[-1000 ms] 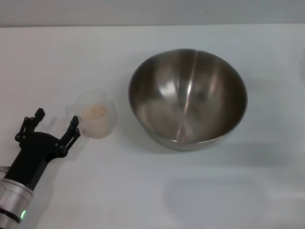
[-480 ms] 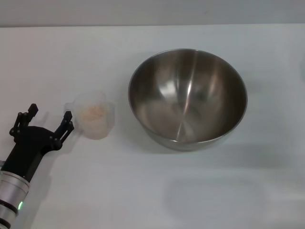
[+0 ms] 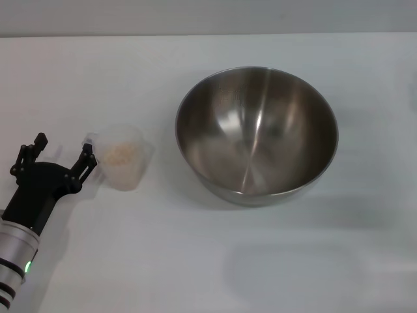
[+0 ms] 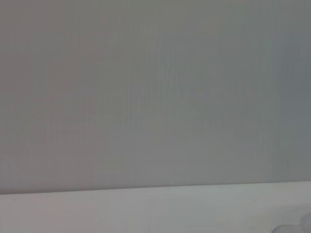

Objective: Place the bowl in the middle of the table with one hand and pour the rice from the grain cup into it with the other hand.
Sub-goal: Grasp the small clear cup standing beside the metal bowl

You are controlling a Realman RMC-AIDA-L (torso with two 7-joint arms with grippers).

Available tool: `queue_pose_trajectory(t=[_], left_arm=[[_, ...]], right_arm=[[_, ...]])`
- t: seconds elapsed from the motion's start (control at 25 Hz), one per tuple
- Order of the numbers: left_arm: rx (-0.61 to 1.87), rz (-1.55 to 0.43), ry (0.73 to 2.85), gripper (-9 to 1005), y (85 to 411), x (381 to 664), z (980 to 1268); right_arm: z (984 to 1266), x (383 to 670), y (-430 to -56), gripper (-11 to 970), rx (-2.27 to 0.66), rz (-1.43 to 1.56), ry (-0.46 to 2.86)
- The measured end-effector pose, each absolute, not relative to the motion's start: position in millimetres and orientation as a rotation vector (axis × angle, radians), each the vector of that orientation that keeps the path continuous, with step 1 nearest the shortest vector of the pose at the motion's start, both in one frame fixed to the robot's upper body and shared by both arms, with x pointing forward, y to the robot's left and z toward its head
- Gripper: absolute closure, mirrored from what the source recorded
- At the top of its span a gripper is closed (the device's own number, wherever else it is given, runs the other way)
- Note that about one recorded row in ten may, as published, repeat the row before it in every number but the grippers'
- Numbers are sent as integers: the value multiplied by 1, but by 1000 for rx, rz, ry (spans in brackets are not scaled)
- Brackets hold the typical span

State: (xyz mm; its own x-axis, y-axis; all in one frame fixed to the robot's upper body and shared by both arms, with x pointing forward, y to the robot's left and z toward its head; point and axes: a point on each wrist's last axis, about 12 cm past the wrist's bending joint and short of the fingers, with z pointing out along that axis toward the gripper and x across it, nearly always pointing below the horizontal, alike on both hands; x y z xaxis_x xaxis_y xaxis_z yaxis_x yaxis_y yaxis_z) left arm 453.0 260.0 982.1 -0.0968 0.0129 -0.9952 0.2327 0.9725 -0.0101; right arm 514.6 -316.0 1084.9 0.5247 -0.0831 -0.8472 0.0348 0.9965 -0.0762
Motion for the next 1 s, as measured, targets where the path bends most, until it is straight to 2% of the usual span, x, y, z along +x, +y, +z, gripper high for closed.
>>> queue_pose_trajectory(t=[1.0], left_arm=[[194,-221,1677,223,250,464,984]], right_arm=[[1086,518,-313,481,-58,-56,1018]])
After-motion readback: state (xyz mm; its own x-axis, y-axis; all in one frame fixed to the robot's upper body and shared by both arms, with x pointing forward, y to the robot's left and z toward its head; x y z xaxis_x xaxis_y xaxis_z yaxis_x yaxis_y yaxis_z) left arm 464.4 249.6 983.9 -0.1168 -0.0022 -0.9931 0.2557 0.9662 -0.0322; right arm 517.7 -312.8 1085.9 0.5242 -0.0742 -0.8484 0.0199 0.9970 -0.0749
